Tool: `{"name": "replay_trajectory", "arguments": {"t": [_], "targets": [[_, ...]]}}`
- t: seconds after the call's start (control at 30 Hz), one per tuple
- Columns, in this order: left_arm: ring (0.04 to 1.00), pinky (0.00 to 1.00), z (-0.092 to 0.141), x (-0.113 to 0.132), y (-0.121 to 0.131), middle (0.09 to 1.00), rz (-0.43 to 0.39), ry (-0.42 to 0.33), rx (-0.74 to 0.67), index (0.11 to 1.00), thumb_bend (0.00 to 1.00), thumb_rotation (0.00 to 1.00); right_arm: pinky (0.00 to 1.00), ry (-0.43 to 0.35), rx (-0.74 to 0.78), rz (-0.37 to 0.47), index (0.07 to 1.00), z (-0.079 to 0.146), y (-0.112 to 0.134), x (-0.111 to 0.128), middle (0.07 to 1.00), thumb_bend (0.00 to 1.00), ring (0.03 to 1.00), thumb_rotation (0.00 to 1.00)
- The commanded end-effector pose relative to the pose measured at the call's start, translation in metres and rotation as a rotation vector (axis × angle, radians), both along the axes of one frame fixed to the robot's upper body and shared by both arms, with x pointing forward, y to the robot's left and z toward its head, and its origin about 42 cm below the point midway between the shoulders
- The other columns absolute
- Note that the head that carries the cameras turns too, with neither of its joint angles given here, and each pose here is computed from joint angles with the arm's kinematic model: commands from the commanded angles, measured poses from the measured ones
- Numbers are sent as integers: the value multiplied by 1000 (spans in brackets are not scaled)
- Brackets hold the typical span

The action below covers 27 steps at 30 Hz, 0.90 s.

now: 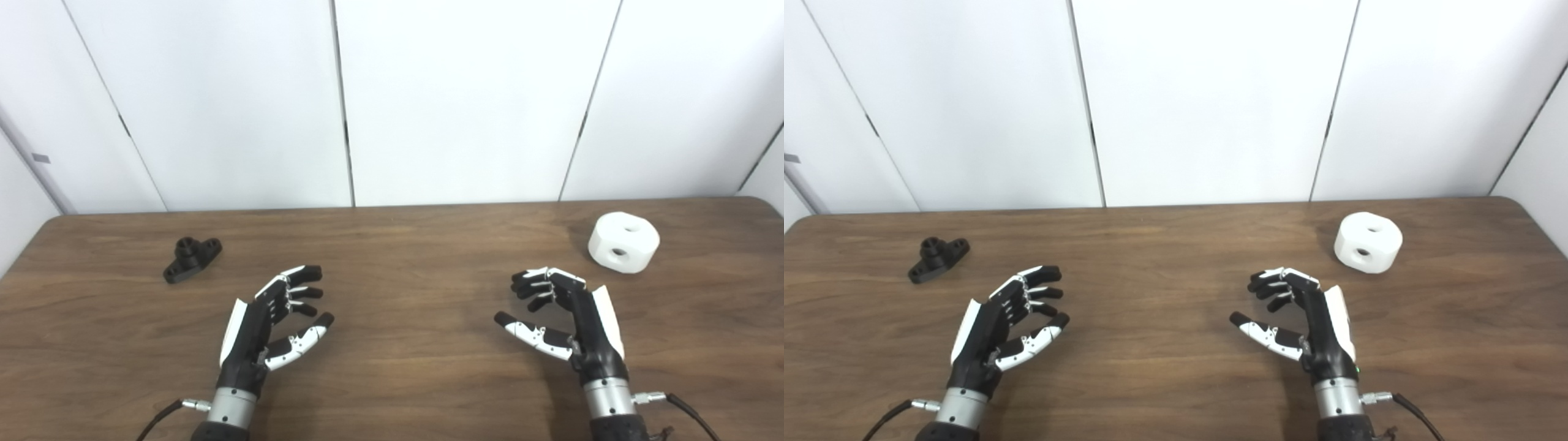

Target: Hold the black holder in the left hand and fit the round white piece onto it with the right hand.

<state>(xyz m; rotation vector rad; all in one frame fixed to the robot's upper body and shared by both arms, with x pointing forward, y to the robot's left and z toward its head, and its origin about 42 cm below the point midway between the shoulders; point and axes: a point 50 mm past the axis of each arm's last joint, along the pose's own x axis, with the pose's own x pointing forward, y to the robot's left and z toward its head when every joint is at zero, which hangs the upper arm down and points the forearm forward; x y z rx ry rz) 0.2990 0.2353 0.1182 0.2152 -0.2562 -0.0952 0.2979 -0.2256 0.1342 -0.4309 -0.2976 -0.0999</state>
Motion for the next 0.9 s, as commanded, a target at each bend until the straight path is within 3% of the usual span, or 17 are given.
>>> {"name": "replay_trajectory", "arguments": {"t": [0.0,0.4,0.63,0.87], "targets": [[706,580,-1,-2,-4,781,-2,1,-19,756,505,0,426,-35,-3,10,497,3,-1,-2,630,500,551,130],[697,590,-1,-1,-6,772,-11,-5,-10,744,501,0,430,-37,-5,11,497,4,-3,-2,635,500,557,130],[718,600,-10,1,-28,767,-33,15,-64,740,530,0,441,-35,-29,-1,496,4,-25,-3,645,498,561,126],[707,565,-19,4,-46,760,-32,15,-28,736,531,0,431,-9,-23,-38,496,10,-37,-6,643,497,554,115]]}}
